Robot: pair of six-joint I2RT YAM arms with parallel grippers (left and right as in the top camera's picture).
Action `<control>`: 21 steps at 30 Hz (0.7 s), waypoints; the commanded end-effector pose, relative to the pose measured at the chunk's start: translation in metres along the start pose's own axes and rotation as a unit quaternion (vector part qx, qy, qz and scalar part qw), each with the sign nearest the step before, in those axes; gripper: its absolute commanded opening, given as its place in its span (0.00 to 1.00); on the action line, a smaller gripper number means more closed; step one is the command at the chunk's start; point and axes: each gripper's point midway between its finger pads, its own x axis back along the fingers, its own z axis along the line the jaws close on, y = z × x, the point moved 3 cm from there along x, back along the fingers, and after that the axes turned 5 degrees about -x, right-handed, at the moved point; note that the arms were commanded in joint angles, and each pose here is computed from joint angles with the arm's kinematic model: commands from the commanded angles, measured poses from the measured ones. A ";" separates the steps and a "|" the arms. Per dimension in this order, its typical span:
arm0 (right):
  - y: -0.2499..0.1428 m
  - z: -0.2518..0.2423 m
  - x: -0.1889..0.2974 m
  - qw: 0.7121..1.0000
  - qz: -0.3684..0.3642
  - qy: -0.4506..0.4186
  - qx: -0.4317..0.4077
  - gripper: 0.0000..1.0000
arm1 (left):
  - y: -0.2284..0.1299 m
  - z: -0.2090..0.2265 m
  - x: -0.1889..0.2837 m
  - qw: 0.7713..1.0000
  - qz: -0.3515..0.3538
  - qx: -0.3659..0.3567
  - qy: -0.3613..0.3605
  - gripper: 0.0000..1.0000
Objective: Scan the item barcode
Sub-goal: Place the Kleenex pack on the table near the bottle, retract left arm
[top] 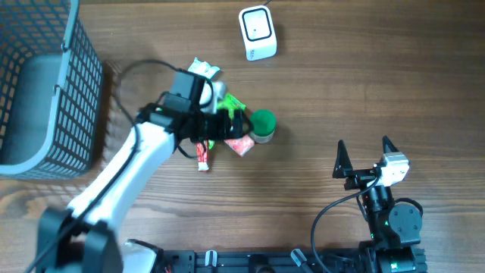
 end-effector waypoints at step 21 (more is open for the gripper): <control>0.097 0.035 0.006 0.987 0.121 0.040 -0.102 1.00 | 0.017 0.150 0.109 0.916 -0.140 0.200 0.319 1.00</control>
